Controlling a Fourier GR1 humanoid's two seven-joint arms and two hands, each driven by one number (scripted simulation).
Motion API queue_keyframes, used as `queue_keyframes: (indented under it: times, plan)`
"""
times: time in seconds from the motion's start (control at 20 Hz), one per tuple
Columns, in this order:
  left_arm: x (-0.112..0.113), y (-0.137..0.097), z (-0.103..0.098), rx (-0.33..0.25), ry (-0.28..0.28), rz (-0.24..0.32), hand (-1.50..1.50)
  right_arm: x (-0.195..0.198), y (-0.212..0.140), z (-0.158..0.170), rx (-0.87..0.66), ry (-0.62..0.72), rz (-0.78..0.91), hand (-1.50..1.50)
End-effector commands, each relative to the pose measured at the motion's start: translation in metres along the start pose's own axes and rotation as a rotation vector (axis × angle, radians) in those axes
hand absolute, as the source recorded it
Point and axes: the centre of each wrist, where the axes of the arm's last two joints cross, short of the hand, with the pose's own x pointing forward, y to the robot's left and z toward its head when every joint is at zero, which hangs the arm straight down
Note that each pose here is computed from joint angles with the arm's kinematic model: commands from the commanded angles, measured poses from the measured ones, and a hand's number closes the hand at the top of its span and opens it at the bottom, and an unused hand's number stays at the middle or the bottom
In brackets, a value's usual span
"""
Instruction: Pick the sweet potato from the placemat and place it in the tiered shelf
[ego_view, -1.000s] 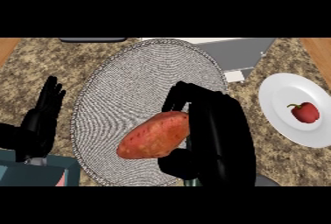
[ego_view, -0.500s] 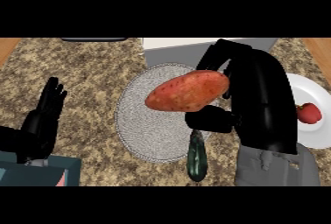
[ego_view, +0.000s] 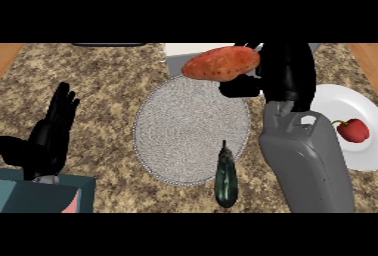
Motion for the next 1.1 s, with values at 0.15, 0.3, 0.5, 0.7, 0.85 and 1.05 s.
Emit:
queue_keyframes:
  times: [0.15, 0.3, 0.5, 0.7, 0.85, 1.05]
  plan:
    - [-0.014, 0.006, 0.014, -0.001, 0.009, -0.002, 0.00, -0.011, 0.027, -0.036, -0.048, -0.010, -0.027, 1.50]
    - [0.008, 0.000, 0.003, -0.012, -0.005, 0.004, 0.00, -0.021, 0.030, -0.056, -0.059, 0.001, -0.061, 1.50]
    - [0.005, -0.008, 0.008, -0.003, -0.010, -0.006, 0.00, -0.025, 0.052, -0.067, -0.053, -0.015, -0.040, 1.50]
    - [-0.001, -0.006, -0.009, -0.011, 0.001, 0.007, 0.00, -0.038, 0.051, -0.082, -0.111, 0.043, -0.127, 1.50]
    - [-0.022, -0.001, 0.000, -0.002, -0.009, 0.002, 0.00, -0.054, 0.061, -0.091, -0.055, 0.070, -0.173, -1.50]
    - [0.008, -0.004, 0.013, -0.015, -0.006, 0.005, 0.00, -0.062, 0.058, -0.101, -0.012, 0.095, -0.177, -1.50]
